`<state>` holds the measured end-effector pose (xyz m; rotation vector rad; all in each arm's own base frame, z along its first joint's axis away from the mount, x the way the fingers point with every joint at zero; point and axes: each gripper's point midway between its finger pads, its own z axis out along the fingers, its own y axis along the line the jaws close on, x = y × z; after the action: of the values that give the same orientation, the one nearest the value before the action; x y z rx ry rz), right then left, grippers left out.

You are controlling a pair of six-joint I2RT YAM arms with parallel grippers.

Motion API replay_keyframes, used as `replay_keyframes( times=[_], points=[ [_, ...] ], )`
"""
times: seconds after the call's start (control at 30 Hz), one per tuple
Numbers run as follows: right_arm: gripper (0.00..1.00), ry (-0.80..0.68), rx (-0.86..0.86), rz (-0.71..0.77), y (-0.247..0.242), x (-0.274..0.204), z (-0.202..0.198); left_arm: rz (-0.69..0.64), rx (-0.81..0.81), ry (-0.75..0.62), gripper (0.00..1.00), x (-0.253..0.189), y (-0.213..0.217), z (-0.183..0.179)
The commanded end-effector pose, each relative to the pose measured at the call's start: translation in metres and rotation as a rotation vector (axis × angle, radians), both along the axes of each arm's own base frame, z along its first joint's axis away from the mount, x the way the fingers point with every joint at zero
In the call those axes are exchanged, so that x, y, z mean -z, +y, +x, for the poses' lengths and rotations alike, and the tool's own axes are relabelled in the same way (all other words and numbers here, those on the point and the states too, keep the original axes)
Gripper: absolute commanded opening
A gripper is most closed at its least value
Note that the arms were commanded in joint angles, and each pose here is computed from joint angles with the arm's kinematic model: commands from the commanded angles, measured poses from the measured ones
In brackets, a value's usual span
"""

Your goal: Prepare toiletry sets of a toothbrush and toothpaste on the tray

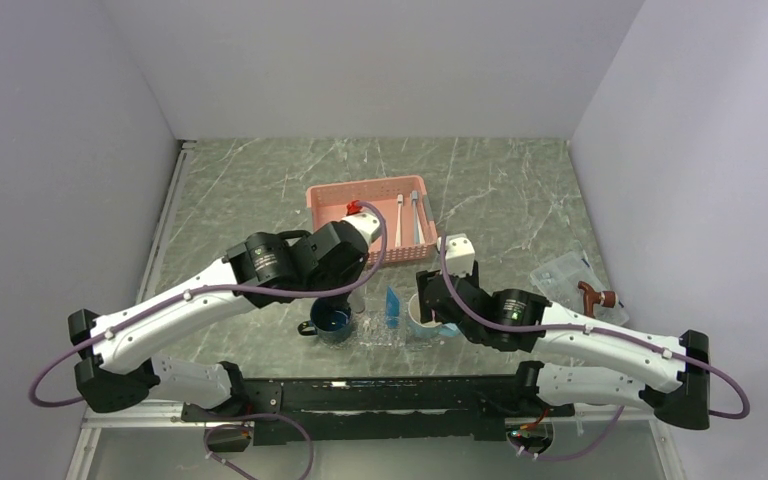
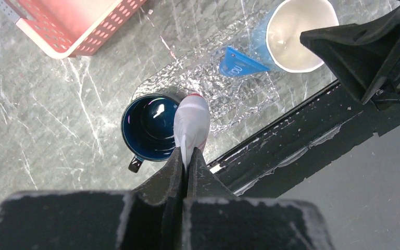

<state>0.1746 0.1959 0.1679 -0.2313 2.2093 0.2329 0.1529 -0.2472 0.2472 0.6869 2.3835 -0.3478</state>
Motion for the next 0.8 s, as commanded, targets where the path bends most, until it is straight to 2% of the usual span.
replay_keyframes(
  times=[0.0, 0.3, 0.77],
  points=[
    [0.70, 0.015, 0.043, 0.053, -0.004, 0.003, 0.000, -0.063, 0.007, -0.065, 0.00, -0.024, -0.016, 0.011],
    [0.71, 0.050, 0.143, 0.077, -0.025, 0.019, 0.002, -0.073, 0.030, -0.052, 0.00, -0.023, -0.031, 0.013],
    [0.72, 0.018, 0.228, 0.155, -0.045, 0.010, 0.002, -0.060, 0.053, -0.024, 0.00, -0.012, -0.045, 0.014]
  ],
)
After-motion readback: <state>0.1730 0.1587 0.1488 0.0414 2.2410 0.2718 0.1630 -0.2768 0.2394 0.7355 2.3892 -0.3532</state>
